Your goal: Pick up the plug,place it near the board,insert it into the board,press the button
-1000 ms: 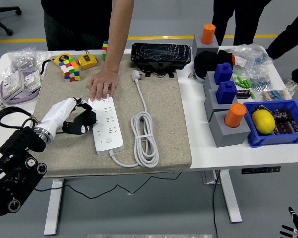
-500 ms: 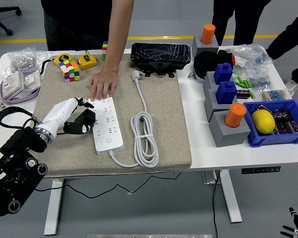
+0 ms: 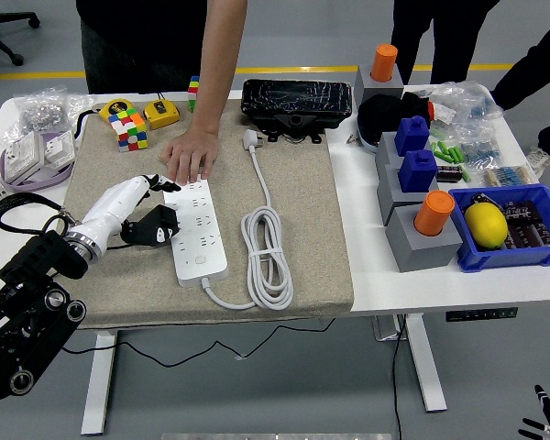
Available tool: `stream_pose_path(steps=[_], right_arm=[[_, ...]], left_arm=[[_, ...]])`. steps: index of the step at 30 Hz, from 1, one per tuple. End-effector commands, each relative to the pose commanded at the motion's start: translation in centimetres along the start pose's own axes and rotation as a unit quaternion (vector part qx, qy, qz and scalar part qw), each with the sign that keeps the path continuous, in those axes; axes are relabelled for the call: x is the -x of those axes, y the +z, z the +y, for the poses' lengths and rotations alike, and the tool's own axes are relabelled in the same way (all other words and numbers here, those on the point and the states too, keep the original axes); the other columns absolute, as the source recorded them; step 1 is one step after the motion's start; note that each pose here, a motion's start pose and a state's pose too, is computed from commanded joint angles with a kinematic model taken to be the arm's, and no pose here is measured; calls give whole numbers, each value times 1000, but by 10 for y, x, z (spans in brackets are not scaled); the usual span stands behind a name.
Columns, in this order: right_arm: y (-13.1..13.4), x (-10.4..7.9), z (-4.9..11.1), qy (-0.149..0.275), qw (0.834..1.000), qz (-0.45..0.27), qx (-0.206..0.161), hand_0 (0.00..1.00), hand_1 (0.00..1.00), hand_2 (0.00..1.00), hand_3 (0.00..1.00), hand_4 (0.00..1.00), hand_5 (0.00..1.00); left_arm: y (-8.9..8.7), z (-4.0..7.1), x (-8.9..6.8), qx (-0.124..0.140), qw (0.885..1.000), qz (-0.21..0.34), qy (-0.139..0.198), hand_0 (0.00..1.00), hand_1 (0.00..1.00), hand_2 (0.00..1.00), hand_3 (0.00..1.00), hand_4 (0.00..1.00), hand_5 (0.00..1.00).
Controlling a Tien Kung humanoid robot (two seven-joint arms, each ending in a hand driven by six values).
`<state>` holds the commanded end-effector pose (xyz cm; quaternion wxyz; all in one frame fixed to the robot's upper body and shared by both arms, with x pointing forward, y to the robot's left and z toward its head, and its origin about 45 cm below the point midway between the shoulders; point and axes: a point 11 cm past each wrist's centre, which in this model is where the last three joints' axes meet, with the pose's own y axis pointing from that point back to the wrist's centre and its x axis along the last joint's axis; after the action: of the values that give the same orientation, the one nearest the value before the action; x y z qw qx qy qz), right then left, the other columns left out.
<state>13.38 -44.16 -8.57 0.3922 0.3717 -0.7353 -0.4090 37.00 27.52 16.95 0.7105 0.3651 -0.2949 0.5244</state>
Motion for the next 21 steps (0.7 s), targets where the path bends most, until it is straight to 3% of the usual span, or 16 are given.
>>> stream_pose_path(steps=[4, 5, 9, 13, 16, 17, 21], right_arm=[[-1, 0, 0, 0, 1000, 0, -1, 747, 633, 617, 643, 998, 998], [-1, 0, 0, 0, 1000, 0, -1, 745, 633, 617, 643, 998, 998], [-2, 0, 0, -1, 1000, 0, -2, 745, 633, 617, 643, 998, 998], [-3, 1, 0, -1, 1000, -1, -3, 747, 632, 615, 643, 998, 998], [-2, 1, 0, -1, 1000, -1, -2, 747, 632, 615, 643, 998, 998], [-1, 1, 0, -2, 1000, -2, -1, 749, 632, 614, 642, 998, 998], [1, 0, 0, -2, 1000, -2, 0, 749, 632, 614, 642, 998, 998]], left_arm=[[1, 1, -1, 7, 998, 58, 2, 807, 884, 832, 828, 998, 323], [1, 1, -1, 8, 998, 70, 3, 989, 994, 957, 934, 998, 998], [6, 6, -6, 28, 985, 163, 46, 989, 994, 957, 934, 998, 998], [10, 14, -12, 37, 959, 261, 100, 998, 998, 983, 975, 998, 998], [9, 26, -18, 13, 925, 345, 161, 998, 998, 983, 975, 998, 998], [8, 32, -20, -1, 920, 349, 179, 998, 962, 930, 932, 998, 998], [3, 55, -29, -59, 911, 330, 239, 998, 962, 930, 932, 998, 998]])
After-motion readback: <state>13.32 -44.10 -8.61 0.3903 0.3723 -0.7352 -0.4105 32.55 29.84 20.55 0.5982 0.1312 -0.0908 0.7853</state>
